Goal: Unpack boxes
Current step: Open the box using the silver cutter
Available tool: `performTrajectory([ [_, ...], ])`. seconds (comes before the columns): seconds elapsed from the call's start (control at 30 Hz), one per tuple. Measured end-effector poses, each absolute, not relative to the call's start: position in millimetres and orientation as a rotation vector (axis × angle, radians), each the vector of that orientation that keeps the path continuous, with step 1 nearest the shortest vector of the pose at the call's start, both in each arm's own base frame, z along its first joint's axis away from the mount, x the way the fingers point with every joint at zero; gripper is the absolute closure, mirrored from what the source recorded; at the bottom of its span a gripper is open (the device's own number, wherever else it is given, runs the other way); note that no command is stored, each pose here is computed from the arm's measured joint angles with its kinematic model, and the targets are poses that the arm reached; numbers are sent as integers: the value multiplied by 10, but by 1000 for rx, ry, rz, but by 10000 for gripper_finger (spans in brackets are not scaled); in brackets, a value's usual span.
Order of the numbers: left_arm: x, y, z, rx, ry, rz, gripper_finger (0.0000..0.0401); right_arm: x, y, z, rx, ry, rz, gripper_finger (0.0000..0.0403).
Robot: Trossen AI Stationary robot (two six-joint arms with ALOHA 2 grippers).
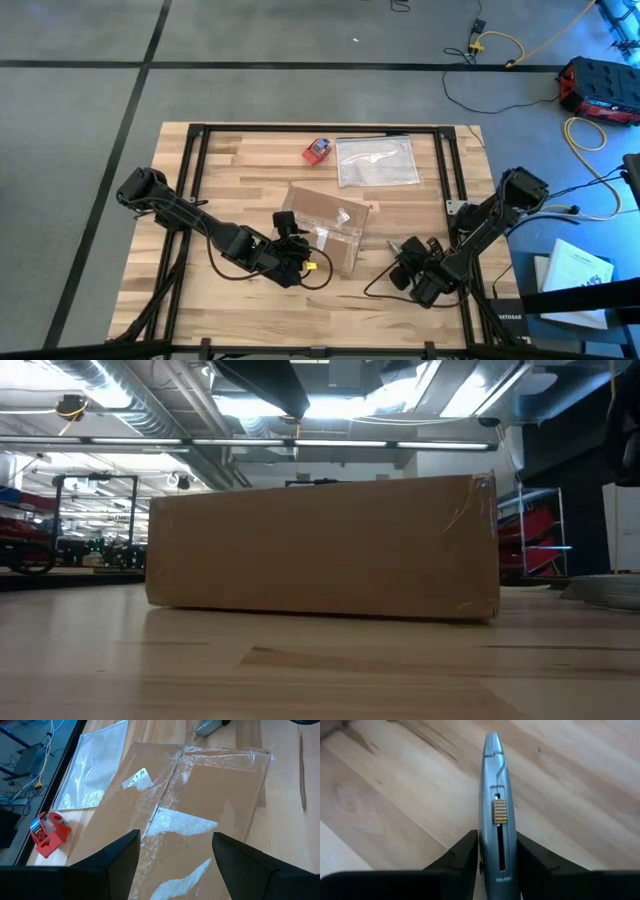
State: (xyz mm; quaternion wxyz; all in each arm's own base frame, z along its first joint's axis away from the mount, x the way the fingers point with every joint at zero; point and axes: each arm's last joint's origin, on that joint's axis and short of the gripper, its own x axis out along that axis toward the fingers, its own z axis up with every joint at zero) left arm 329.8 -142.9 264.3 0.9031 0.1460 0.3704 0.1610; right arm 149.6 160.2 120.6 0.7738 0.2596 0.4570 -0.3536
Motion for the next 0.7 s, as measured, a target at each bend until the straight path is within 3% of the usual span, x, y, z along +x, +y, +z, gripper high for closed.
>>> performTrajectory([
  [0.7, 3286, -1429, 2631, 305, 787, 319, 166, 1513, 1618, 1128, 509, 949, -776, 306],
])
